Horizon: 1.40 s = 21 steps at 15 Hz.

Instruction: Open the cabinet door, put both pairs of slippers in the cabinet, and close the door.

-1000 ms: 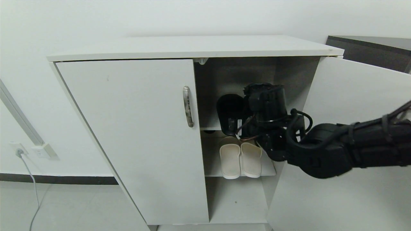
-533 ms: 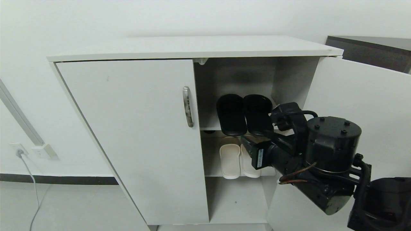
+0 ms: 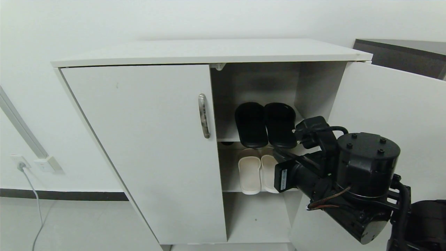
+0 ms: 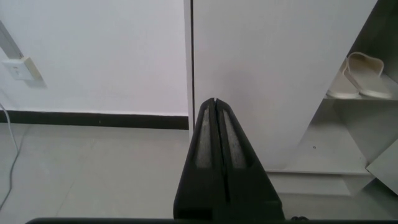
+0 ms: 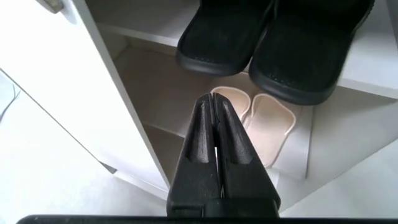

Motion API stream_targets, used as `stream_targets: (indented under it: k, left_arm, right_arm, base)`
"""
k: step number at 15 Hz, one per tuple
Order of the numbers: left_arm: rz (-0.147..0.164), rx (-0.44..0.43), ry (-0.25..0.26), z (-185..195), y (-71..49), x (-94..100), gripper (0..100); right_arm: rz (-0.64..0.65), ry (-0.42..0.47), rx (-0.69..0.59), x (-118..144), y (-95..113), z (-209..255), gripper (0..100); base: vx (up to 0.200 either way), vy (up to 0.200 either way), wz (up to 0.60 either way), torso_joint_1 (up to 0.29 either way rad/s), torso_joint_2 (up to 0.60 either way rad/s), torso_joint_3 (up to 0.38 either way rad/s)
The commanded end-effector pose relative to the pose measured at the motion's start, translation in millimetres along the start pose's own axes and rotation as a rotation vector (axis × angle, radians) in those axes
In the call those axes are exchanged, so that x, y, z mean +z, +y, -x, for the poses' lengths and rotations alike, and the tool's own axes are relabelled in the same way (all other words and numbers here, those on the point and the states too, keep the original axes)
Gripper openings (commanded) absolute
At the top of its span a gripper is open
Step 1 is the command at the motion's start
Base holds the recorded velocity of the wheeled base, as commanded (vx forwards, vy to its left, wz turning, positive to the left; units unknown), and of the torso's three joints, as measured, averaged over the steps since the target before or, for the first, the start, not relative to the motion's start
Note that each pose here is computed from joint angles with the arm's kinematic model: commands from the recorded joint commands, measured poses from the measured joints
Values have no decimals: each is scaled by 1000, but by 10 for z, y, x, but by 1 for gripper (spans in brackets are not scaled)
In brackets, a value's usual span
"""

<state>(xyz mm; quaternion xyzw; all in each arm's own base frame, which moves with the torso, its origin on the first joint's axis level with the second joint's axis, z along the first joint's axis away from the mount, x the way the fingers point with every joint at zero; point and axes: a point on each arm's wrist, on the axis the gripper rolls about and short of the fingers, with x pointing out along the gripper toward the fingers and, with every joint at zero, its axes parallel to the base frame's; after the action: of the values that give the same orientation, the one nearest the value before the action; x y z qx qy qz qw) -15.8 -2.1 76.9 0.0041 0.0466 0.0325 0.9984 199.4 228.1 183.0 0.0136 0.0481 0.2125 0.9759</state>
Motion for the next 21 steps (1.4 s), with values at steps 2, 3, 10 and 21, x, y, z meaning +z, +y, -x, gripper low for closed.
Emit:
stream_targets:
  k: [2, 3, 10, 21]
  left_arm:
    - [0, 2, 1, -1, 0, 0, 0]
    - [0, 0, 1, -1, 0, 0, 0]
    - [2, 0, 1, -1, 0, 0, 0]
    - [2, 2, 1, -1, 0, 0, 0]
  right_arm:
    - [2, 4, 1, -15, 7, -6, 0]
    - [3, 6, 1, -19, 6, -4, 0]
    - [11, 23, -1, -80, 18, -40, 0]
    - [23, 48, -3, -161, 31, -82, 0]
  base:
    - [0, 0, 0, 0, 0, 0]
    - [0, 0, 0, 0, 0, 0]
    - [-200, 0, 0, 2, 2, 5]
    - [-145, 0, 0, 1, 2, 3]
